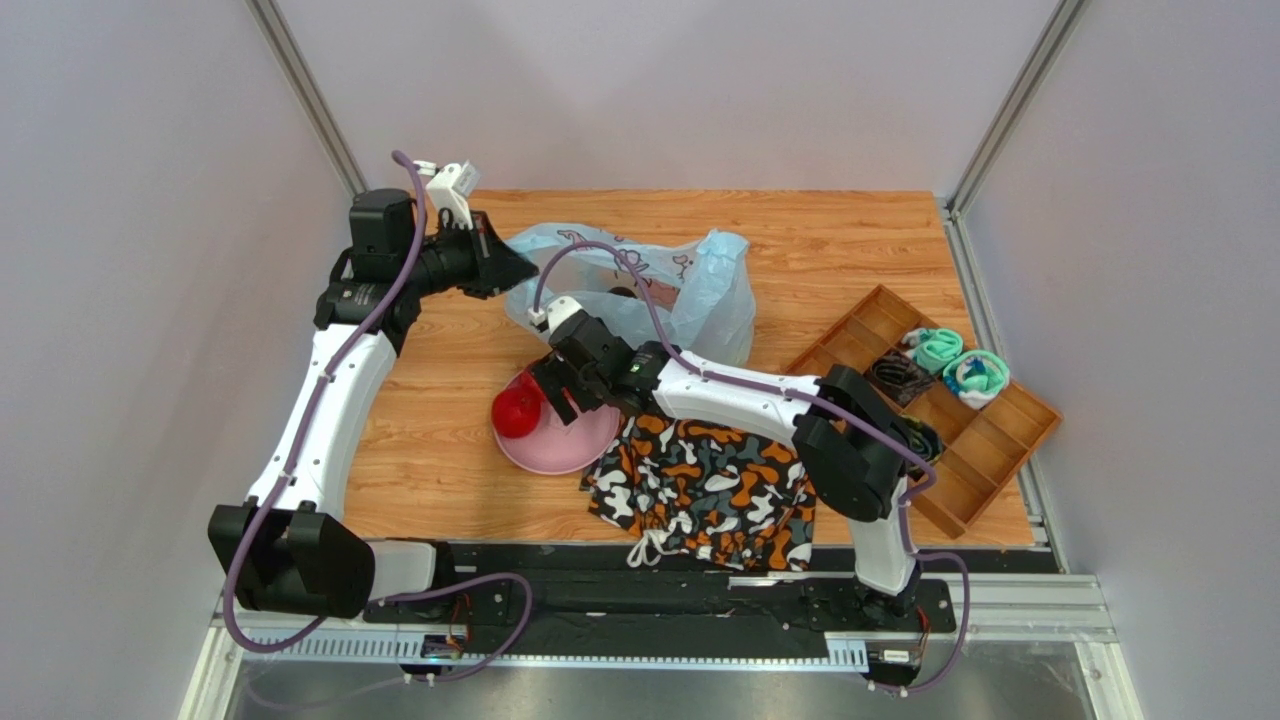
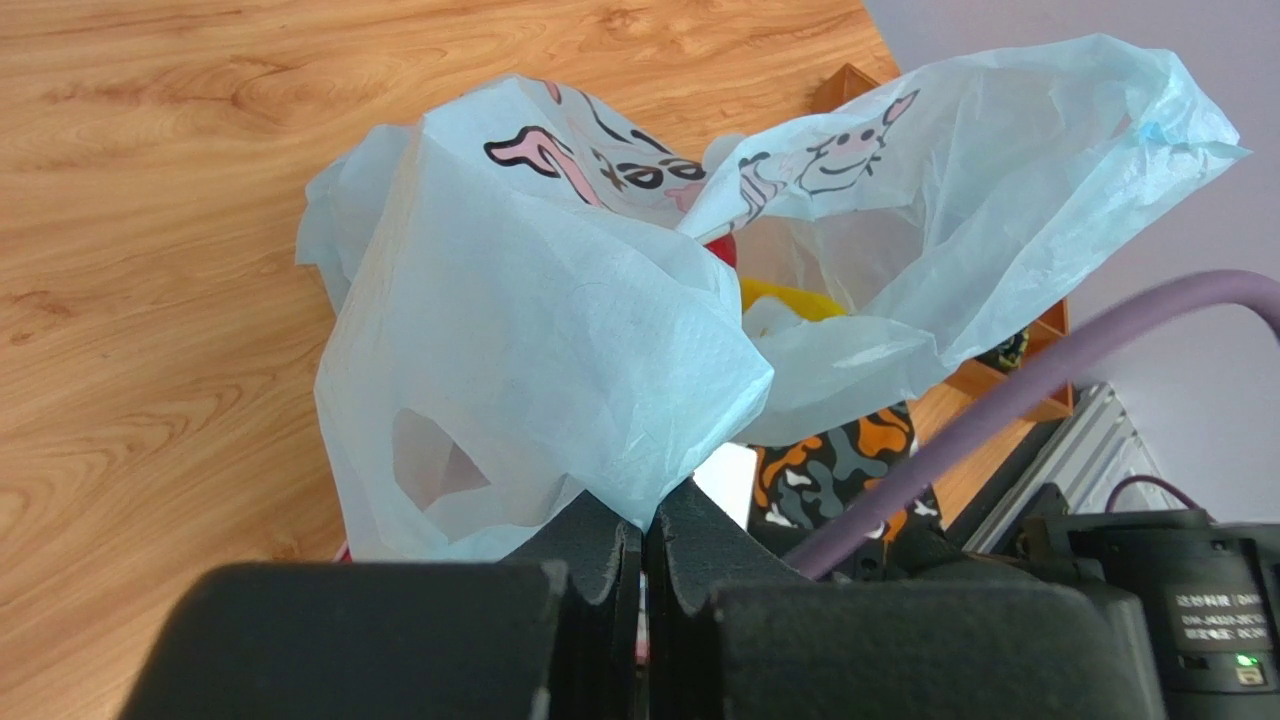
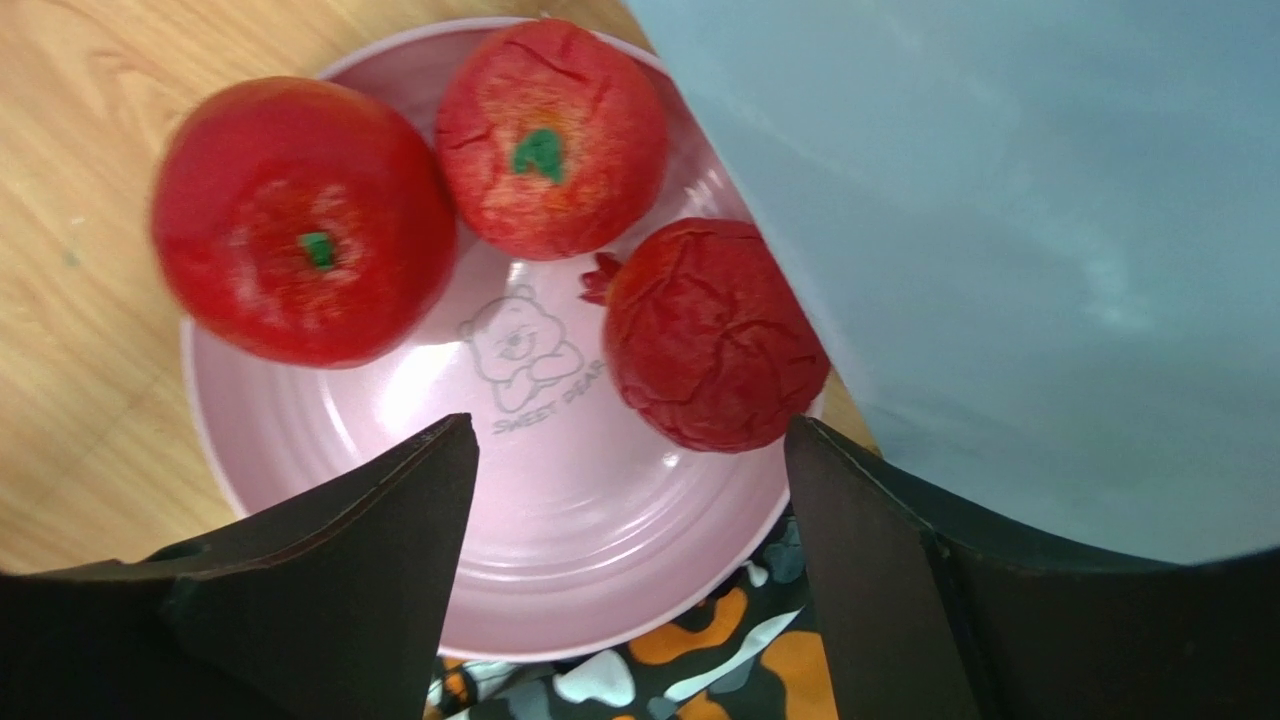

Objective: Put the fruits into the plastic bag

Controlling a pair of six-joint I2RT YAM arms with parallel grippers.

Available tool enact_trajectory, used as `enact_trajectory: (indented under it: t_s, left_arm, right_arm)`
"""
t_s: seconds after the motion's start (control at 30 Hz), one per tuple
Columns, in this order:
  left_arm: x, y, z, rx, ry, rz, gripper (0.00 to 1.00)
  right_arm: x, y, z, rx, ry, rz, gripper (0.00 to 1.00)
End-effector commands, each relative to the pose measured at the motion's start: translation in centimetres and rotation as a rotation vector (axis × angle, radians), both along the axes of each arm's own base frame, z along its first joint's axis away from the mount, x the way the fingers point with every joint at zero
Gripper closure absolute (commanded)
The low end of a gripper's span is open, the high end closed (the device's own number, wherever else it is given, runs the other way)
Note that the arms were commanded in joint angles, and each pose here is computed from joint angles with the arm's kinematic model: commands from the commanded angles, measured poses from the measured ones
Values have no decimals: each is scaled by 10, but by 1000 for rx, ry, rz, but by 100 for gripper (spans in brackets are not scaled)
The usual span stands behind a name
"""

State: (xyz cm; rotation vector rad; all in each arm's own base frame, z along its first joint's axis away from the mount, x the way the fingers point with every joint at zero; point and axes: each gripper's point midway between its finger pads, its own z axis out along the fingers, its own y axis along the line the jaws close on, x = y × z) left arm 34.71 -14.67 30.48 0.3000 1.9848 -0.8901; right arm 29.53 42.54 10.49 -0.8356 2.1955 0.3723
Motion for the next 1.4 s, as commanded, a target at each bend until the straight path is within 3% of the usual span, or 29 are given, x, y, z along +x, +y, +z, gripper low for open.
enact_trajectory:
  t_s: [0.0, 0.53, 0.63, 0.77, 0.87, 1.17, 1.37]
  left_arm:
    - [-2, 1, 15, -3, -60, -3, 100]
    - [-3, 1, 16, -3, -62, -3, 100]
    - [-3, 1, 16, -3, -62, -3, 100]
    - [-3, 1, 17, -4, -63, -3, 100]
    - [-3, 1, 17, -3, -64, -3, 100]
    - [-3, 1, 17, -4, -65, -3, 100]
    - [-3, 1, 17, -5, -64, -2, 100]
  right_arm:
    - [26, 4, 11, 39, -44, -53, 19]
    - [38, 9, -24, 9, 19, -45, 16]
    - [37, 7, -27, 3, 23, -47, 20]
    - [36, 7, -29, -1, 24, -44, 38]
    - [36, 7, -30, -3, 24, -43, 45]
    - [31, 4, -19, 5, 9, -21, 57]
    - [-17, 22, 19, 51, -191, 200, 58]
